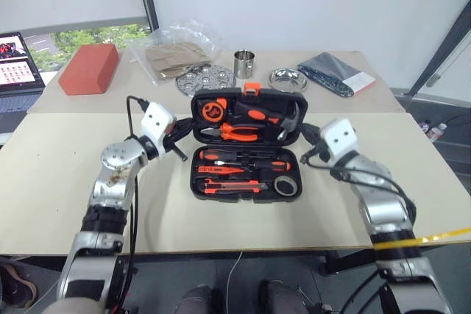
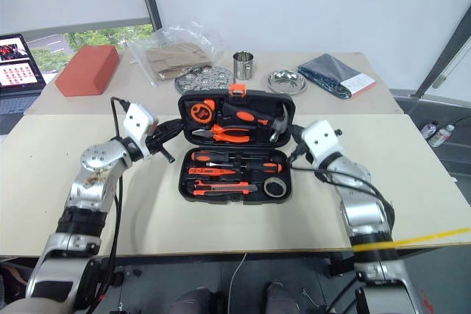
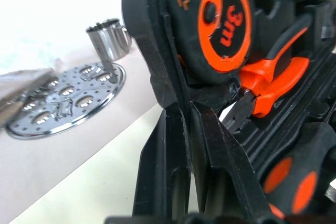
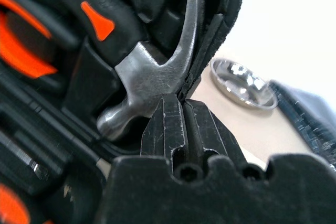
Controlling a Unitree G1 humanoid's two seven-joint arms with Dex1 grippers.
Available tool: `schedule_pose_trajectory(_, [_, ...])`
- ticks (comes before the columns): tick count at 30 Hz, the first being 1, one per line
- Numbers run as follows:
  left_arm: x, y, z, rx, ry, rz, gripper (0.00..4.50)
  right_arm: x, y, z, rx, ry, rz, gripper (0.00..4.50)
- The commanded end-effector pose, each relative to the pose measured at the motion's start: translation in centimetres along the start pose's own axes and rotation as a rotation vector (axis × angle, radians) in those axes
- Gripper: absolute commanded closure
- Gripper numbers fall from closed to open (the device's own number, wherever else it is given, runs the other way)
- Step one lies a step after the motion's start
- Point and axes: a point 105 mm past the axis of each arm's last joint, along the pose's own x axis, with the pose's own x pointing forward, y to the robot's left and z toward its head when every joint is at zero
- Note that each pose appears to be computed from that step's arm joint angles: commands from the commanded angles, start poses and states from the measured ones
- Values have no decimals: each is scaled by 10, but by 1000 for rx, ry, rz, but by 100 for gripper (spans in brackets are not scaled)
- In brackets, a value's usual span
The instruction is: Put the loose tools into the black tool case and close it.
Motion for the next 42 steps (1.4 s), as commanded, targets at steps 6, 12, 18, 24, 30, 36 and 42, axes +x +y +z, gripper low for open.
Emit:
schedule_pose_trajectory(6, [-85,8,10,-224,159,-19,147,-79,-3,26,-25,52,192,211])
schedule_pose_trajectory(12, [-121,36,-20,-251,390,-81,4,-140,64,22,209,230,662,118])
schedule_pose_trajectory(18, [-37,53,-32,-69,356,-86,118,-118,90,9,217,264,717,267])
schedule_pose_trajectory(24, [39,41,-26,60,310,-127,356,-91,105,6,151,234,780,450])
schedule_pose_trajectory(30, [79,1,-18,165,296,-276,448,-78,106,1,98,269,816,450])
schedule_pose_trajectory(36, [52,-50,-37,156,353,-743,448,-63,58,-21,13,350,582,450])
schedule_pose_trajectory(42, [23,-56,-37,59,343,-924,448,-80,38,-22,70,376,510,450])
